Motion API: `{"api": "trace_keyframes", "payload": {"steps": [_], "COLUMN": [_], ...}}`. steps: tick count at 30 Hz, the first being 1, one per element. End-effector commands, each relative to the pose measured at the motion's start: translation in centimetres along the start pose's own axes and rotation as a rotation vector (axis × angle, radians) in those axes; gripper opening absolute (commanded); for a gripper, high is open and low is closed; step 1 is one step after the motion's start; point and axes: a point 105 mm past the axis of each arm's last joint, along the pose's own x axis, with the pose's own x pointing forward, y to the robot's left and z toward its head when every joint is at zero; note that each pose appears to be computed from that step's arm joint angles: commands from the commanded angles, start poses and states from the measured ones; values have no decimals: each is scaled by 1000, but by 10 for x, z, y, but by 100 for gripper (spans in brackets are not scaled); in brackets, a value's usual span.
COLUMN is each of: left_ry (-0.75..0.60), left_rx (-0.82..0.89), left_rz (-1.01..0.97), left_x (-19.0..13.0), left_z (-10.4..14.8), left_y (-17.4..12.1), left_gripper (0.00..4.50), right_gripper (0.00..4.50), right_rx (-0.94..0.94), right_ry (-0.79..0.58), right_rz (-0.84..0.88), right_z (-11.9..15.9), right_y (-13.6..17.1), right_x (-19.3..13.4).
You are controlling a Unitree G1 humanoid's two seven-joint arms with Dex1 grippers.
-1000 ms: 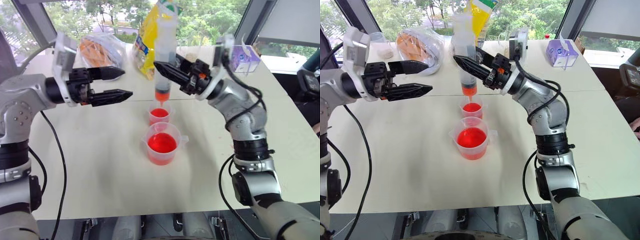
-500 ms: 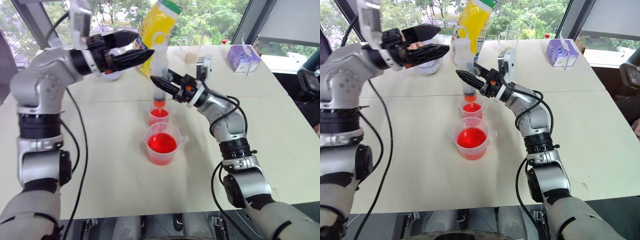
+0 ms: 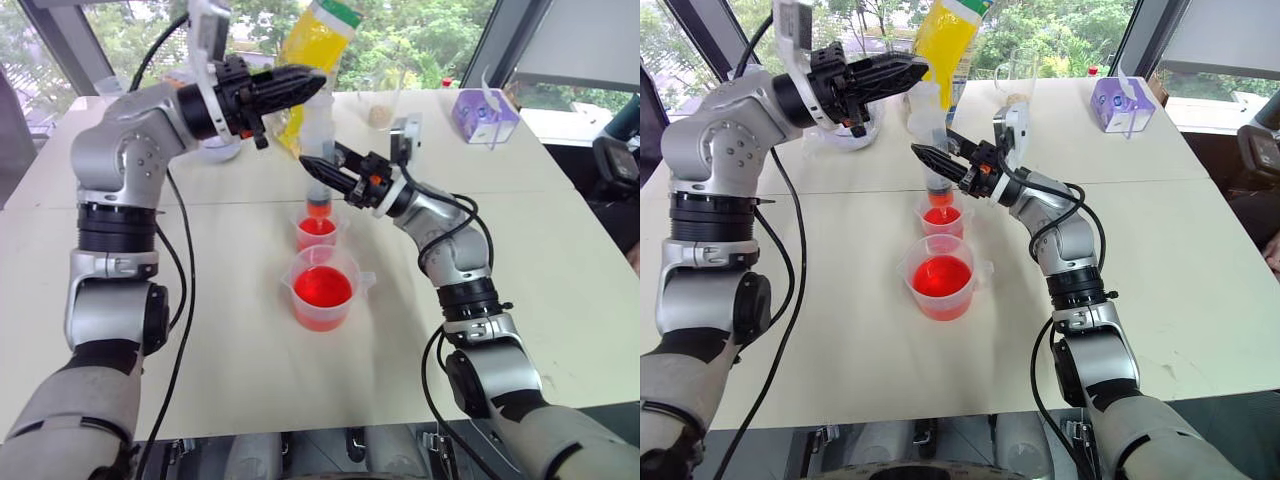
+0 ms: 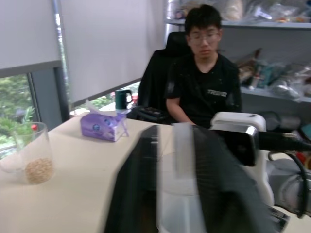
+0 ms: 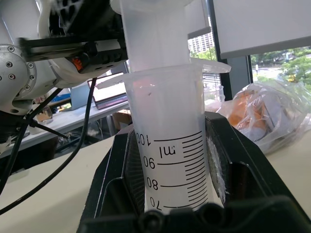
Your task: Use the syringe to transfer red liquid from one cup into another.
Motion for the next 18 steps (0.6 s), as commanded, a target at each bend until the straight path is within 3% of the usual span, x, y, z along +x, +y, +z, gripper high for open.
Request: {"api": "trace_keyframes", "payload": {"steps": [1, 18], "left_ry": [-17, 88], "left_rx": [50, 43], "left_rz": [-19, -82], "left_x": [2, 1], "left_z": [12, -29], "left_y": [-4, -20], "left_gripper": [3, 3], "right_gripper": [136, 136], "right_rx": [-54, -75], "right_ry": [-57, -157], "right_rz": [38, 40], "right_z": [20, 70], "right_y": [9, 9], "right_x": [6, 13]}}
